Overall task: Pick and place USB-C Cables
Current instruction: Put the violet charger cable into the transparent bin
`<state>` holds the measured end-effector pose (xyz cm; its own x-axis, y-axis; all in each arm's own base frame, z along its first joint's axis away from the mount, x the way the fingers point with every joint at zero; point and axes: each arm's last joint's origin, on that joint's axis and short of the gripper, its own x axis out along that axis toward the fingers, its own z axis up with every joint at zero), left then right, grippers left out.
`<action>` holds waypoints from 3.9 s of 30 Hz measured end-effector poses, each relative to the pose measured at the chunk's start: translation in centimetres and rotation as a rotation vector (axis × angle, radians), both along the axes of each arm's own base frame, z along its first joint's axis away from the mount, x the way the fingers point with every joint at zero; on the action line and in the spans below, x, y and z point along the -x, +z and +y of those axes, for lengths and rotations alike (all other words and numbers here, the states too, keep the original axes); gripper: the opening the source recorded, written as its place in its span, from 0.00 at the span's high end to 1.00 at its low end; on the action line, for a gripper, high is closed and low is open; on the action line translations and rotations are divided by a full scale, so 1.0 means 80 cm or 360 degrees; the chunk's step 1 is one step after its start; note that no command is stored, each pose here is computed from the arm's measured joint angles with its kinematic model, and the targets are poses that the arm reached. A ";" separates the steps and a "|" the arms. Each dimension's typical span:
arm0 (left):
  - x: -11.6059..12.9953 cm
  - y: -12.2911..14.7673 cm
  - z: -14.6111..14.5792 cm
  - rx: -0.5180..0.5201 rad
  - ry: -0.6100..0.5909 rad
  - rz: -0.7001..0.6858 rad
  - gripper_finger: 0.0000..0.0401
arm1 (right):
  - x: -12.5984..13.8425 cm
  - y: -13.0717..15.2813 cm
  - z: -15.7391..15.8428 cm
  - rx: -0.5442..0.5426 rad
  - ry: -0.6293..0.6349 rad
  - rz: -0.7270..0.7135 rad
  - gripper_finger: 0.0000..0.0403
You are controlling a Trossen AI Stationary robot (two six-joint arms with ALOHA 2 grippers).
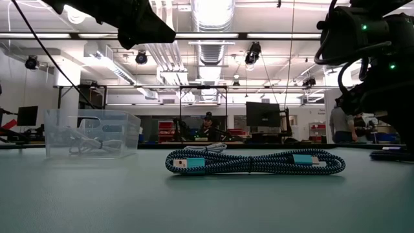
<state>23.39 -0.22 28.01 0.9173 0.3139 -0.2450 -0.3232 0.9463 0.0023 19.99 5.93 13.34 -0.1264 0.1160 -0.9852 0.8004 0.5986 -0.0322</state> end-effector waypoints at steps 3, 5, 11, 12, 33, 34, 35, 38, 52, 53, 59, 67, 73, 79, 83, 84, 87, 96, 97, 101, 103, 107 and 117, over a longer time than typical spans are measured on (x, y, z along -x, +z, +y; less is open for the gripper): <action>0.000 0.000 0.000 0.0000 -0.0001 0.0000 0.75 | 0.000 0.000 0.000 0.0001 0.0000 -0.0005 0.75; 0.000 0.000 0.000 0.0000 -0.0001 0.0000 0.75 | 0.000 0.000 0.000 0.0004 0.0002 -0.0006 0.78; 0.000 0.000 0.000 0.0000 -0.0001 0.0000 0.75 | -0.001 0.000 0.000 0.0001 0.0020 -0.0018 0.87; 0.000 0.000 0.000 0.0000 -0.0001 0.0000 0.75 | -0.001 0.000 0.000 0.0001 0.0022 -0.0021 0.89; -0.001 0.003 0.000 0.0003 -0.0001 -0.0044 0.75 | 0.004 0.033 -0.009 0.0216 0.0105 -0.0341 0.93; -0.001 0.004 0.000 0.0004 -0.0002 -0.0055 0.75 | 0.005 0.036 -0.010 0.0244 0.0107 -0.0370 0.93; -0.001 0.005 0.000 0.0005 -0.0001 -0.0069 0.75 | 0.005 0.039 -0.011 0.0277 0.0116 -0.0401 0.93; -0.002 0.008 0.000 0.0006 -0.0002 -0.0115 0.75 | 0.006 0.047 -0.014 0.0383 0.0126 -0.0497 0.93; -0.003 0.015 0.000 0.0013 -0.0002 -0.0210 0.75 | -0.021 0.082 -0.018 0.0774 0.0382 -0.1113 0.93; -0.003 0.015 0.000 0.0014 -0.0001 -0.0211 0.75 | -0.024 0.084 -0.018 0.0798 0.0409 -0.1161 0.93; -0.006 0.014 0.000 0.0051 0.0006 -0.0236 0.75 | -0.049 0.095 -0.020 0.0947 0.0564 -0.1404 0.93; -0.023 0.006 -0.006 0.0075 -0.0097 -0.0263 0.75 | -0.081 0.106 -0.021 0.1122 0.0774 -0.1701 0.93; -0.040 -0.002 -0.012 0.0104 -0.0264 -0.0321 0.75 | -0.095 0.108 -0.020 0.1212 0.0850 -0.1827 0.93; -0.058 -0.015 -0.016 0.0119 -0.0373 -0.0365 0.75 | -0.109 0.109 -0.018 0.1195 0.0925 -0.2004 0.93; -0.069 -0.023 -0.017 0.0120 -0.0409 -0.0396 0.75 | -0.115 0.109 -0.016 0.1234 0.0989 -0.2058 0.93; -0.071 -0.025 -0.018 0.0118 -0.0419 -0.0402 0.75 | -0.116 0.108 -0.016 0.1247 0.1009 -0.2064 0.93; -0.077 -0.030 -0.018 0.0113 -0.0432 -0.0410 0.75 | -0.121 0.107 -0.015 0.1286 0.1030 -0.2117 0.93; -0.086 -0.037 -0.020 0.0116 -0.0469 -0.0468 0.75 | -0.127 0.113 -0.018 0.1390 0.1045 -0.2201 0.93; -0.087 -0.038 -0.020 0.0117 -0.0484 -0.0476 0.75 | -0.127 0.114 -0.019 0.1405 0.1049 -0.2205 0.93; -0.092 -0.040 -0.022 0.0123 -0.0539 -0.0540 0.75 | -0.128 0.118 -0.023 0.1400 0.1056 -0.2267 0.93; -0.094 -0.042 -0.022 0.0123 -0.0543 -0.0571 0.75 | -0.129 0.119 -0.024 0.1376 0.1071 -0.2308 0.93; -0.100 -0.048 -0.023 0.0120 -0.0544 -0.0612 0.75 | -0.129 0.119 -0.025 0.1370 0.1085 -0.2305 0.93; -0.105 -0.053 -0.023 0.0117 -0.0530 -0.0644 0.75 | -0.129 0.119 -0.024 0.1344 0.1142 -0.2323 0.93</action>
<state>31.75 -2.04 23.79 0.9901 -0.0154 0.1392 0.0338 0.9908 -0.1307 30.31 4.01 22.84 0.9903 -0.0957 -0.1009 0.0893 0.9939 -0.0654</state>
